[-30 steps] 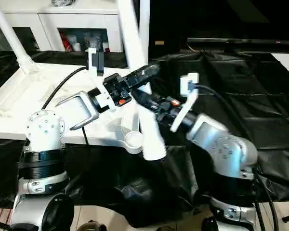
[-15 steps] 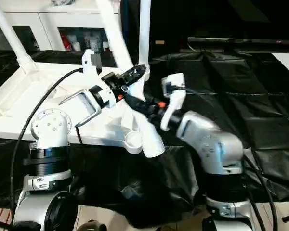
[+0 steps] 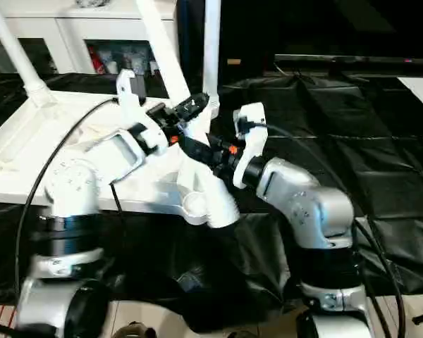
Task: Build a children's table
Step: Pick table leg
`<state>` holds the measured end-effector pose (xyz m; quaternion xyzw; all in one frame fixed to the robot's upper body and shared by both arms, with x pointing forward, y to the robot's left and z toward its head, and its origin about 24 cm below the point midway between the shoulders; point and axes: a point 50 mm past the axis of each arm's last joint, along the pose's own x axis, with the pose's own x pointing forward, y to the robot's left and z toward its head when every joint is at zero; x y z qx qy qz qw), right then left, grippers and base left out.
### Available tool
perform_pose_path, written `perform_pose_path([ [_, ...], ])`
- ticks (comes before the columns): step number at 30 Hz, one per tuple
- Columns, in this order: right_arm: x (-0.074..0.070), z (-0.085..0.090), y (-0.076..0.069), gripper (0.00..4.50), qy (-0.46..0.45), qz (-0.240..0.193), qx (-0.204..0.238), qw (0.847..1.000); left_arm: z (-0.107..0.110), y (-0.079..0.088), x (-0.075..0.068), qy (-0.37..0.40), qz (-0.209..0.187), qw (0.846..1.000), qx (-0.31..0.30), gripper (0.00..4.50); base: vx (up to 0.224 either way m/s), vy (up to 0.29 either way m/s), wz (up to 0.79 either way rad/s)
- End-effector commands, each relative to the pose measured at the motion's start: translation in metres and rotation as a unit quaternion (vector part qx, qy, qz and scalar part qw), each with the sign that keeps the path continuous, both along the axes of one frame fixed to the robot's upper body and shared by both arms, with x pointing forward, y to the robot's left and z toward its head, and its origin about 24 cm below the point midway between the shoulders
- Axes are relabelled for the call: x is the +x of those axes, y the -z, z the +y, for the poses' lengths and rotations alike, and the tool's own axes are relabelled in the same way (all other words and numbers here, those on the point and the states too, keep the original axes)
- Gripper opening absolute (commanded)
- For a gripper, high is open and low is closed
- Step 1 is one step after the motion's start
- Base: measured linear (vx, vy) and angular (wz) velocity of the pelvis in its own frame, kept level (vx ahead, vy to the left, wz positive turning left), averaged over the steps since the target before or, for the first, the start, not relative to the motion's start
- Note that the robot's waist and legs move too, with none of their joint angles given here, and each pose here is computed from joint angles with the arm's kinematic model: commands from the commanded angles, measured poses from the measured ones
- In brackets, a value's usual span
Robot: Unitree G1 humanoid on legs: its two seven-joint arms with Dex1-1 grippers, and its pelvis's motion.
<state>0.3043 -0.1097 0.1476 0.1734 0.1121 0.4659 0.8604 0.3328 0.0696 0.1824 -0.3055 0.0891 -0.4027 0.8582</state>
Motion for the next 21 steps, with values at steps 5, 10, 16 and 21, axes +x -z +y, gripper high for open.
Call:
perform_pose_path([
  [5,-0.016,-0.014,0.004,2.93,-0.091,0.026,-0.026,0.995,0.004,-0.016,-0.013,0.112,-0.075,0.991,-0.009,1.80,0.000,0.000,0.00],
  [10,-0.021,-0.014,0.008,2.93,-0.128,0.035,-0.039,0.990,0.009,-0.035,-0.018,0.177,-0.118,0.975,-0.057,1.80,0.000,0.000,0.00],
  [16,-0.022,-0.010,0.007,2.55,-0.144,0.038,-0.032,0.988,0.009,-0.039,-0.022,0.208,-0.134,0.966,-0.074,1.80,0.000,0.000,0.00],
  [21,-0.020,-0.009,0.009,2.14,-0.144,0.039,-0.035,0.988,0.009,-0.037,-0.022,0.213,-0.133,0.965,-0.081,1.80,0.000,0.000,0.00],
])
